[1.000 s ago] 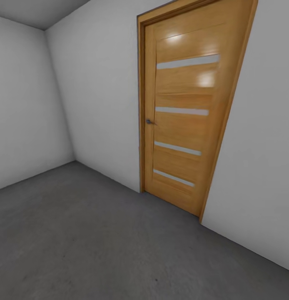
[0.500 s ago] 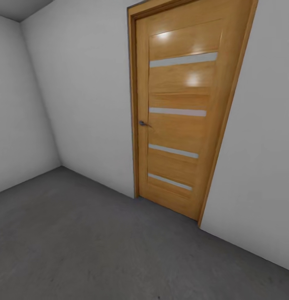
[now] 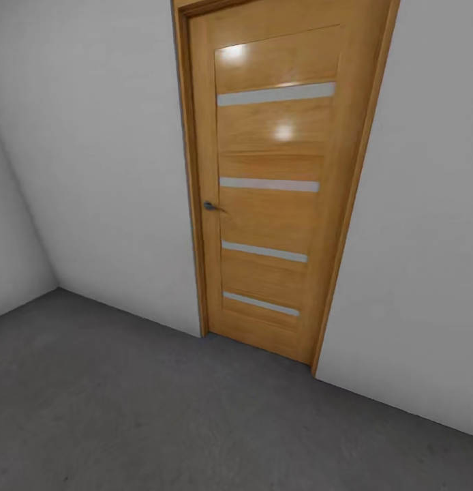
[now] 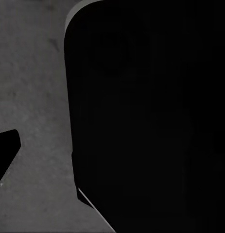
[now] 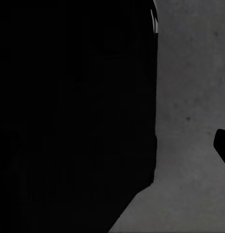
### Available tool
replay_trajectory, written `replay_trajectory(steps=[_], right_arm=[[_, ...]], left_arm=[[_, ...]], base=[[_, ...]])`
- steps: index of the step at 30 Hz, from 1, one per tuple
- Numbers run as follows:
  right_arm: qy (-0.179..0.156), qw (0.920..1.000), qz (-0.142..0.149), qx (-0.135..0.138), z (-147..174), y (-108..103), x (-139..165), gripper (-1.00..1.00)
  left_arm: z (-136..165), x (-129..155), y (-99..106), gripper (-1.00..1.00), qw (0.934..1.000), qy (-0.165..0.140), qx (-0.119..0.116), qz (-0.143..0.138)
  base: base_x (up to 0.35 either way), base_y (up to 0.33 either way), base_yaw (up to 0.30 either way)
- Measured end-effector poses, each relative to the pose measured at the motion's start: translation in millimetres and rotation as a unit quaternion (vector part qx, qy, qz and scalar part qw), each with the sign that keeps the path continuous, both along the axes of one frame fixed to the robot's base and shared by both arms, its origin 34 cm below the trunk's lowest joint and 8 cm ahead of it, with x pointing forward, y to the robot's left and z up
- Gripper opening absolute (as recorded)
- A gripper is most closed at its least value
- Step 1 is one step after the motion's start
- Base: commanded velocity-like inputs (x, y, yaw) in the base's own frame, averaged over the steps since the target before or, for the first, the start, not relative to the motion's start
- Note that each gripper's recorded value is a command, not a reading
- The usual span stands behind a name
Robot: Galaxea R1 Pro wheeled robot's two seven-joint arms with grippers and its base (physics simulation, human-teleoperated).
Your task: Move the two storage containers from the living room to the garage. In the garage, place one container on the floor and stack the other container on top of it (either order is fine).
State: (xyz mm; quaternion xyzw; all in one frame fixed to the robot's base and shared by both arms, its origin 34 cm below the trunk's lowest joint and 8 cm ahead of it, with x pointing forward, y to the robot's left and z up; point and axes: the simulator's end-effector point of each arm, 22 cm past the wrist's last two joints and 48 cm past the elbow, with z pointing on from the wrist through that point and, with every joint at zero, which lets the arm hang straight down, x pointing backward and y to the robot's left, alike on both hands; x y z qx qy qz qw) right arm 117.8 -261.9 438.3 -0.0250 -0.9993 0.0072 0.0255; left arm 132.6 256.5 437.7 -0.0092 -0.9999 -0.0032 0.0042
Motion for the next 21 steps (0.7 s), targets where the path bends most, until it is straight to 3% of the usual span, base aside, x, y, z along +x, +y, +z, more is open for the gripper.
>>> replay_trajectory(steps=[21], right_arm=[[0.0,1.0,0.001,0.0,0.0,0.8,0.0,1.0]], left_arm=[[0.0,0.4,-1.2,1.0,1.0,-0.001,-0.002,0.0]], base=[[0.295,0.2,-0.28]])
